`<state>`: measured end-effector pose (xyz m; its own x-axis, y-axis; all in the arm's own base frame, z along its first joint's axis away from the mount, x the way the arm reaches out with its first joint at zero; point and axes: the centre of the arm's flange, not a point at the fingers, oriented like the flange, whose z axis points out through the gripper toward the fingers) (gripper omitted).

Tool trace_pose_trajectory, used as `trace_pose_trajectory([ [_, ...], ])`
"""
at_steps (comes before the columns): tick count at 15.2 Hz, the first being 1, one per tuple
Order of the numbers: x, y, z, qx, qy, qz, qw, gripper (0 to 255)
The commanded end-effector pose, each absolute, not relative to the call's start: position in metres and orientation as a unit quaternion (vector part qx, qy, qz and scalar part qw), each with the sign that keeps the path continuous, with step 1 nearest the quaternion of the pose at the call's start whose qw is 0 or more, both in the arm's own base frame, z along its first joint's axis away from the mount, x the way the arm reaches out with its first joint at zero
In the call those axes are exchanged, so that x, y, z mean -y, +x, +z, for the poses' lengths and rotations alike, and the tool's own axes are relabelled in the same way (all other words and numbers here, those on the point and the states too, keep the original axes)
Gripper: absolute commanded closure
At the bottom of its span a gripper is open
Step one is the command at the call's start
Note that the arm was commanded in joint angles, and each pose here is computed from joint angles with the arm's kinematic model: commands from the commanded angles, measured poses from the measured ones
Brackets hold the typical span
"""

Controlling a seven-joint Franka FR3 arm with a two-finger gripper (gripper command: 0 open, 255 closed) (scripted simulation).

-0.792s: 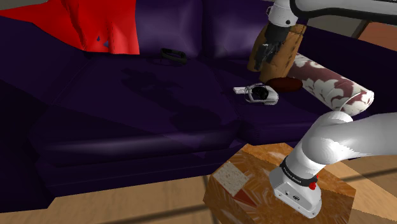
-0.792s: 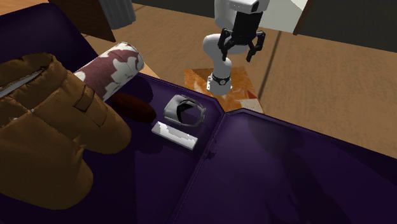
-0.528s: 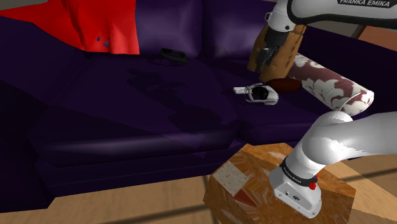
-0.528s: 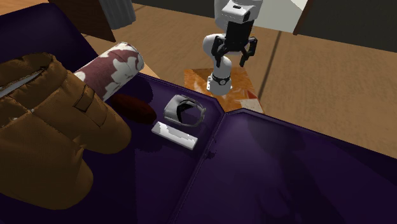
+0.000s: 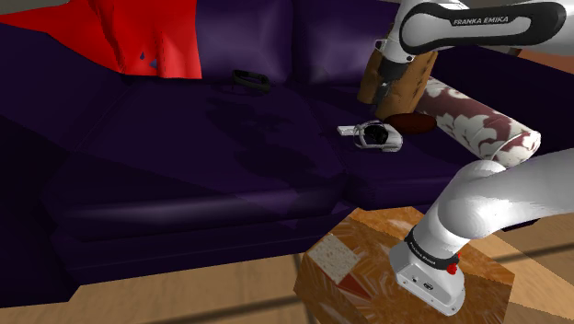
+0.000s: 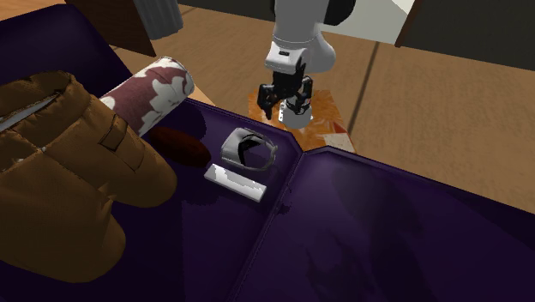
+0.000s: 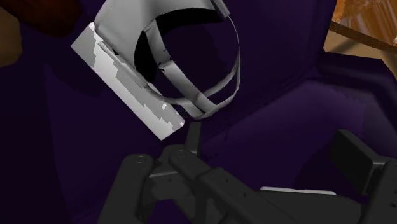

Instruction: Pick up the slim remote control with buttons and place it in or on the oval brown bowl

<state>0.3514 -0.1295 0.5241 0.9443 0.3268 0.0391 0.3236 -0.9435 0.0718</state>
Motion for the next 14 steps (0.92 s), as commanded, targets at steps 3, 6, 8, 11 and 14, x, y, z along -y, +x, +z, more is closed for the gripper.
trace_pose_trajectory([
  [3, 0.167, 0.375, 0.489, -0.228, 0.973, 0.018, 0.024, 0],
  [6, 0.192, 0.396, 0.464, -0.273, 0.962, 0.013, 0.018, 0],
  [8, 0.208, 0.41, 0.447, -0.302, 0.953, 0.009, 0.014, 0],
  [11, 0.23, 0.434, 0.42, -0.346, 0.938, 0.003, 0.007, 0],
  [14, 0.249, 0.459, 0.394, -0.389, 0.921, -0.002, 0.001, 0],
])
